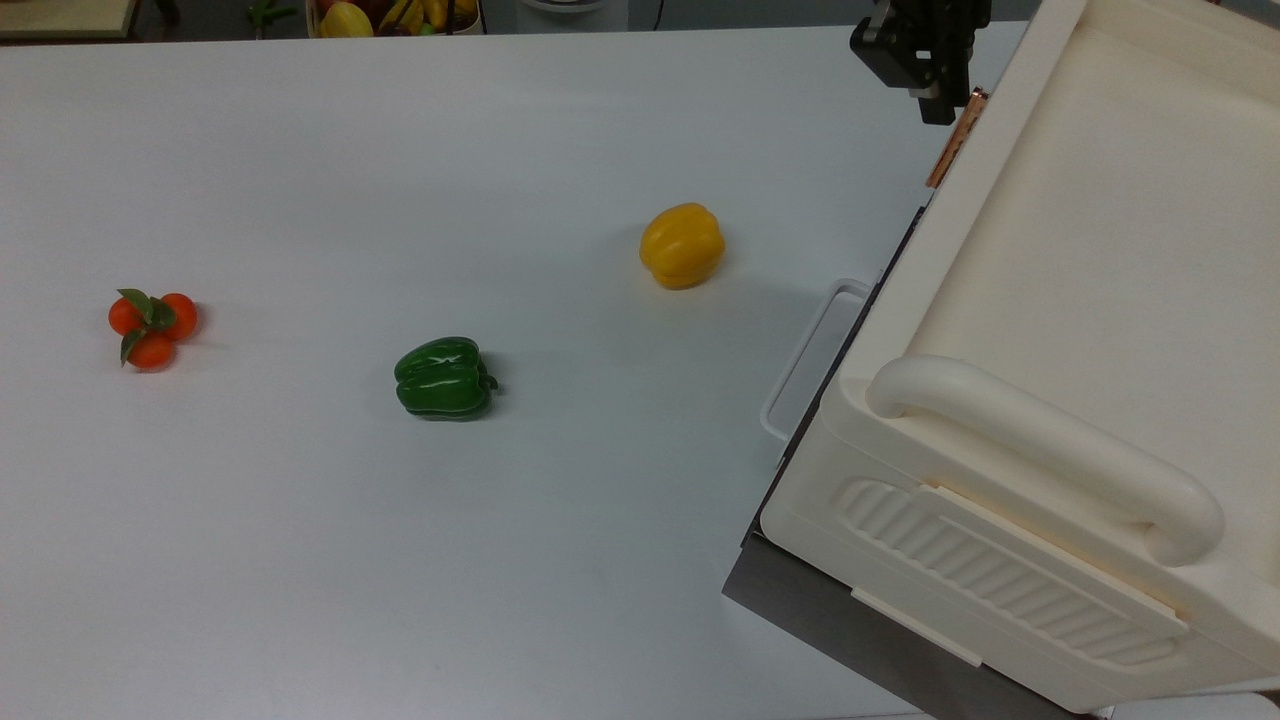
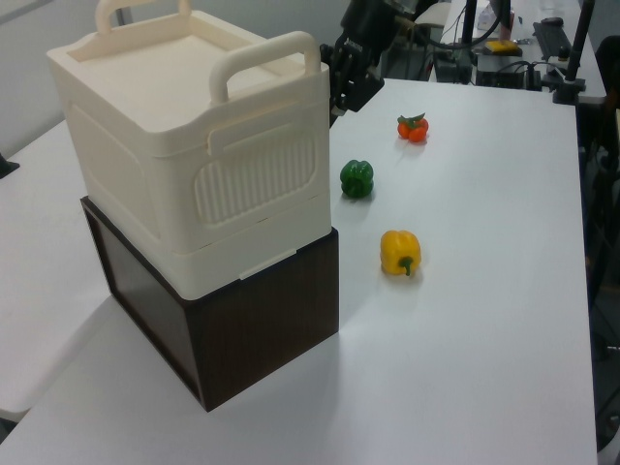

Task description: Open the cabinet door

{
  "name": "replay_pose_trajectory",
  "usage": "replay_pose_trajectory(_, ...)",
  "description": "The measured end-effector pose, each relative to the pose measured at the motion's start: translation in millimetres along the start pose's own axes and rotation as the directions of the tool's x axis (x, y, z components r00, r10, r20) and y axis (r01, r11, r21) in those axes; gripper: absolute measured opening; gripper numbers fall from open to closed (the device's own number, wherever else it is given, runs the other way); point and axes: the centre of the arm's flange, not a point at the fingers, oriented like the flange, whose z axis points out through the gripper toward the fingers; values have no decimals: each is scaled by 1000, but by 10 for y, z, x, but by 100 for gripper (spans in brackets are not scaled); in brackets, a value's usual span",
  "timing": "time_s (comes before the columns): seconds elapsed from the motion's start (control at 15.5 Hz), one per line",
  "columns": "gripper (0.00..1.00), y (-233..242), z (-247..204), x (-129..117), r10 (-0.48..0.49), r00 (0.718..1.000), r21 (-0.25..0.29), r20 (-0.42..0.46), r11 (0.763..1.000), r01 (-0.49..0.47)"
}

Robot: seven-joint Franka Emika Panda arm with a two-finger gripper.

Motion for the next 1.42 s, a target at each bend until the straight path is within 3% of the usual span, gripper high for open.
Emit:
replay_pose_trajectory(0.64, 20, -46, 107, 33, -6, 1000, 12, -10, 1000, 6)
replay_pose_trajectory(0.77, 14, -38, 111, 33, -5, 1000, 9, -14, 1000, 5)
replay_pose_trajectory(1.42, 14, -27, 86, 5, 7, 1000, 14, 2, 1000, -7)
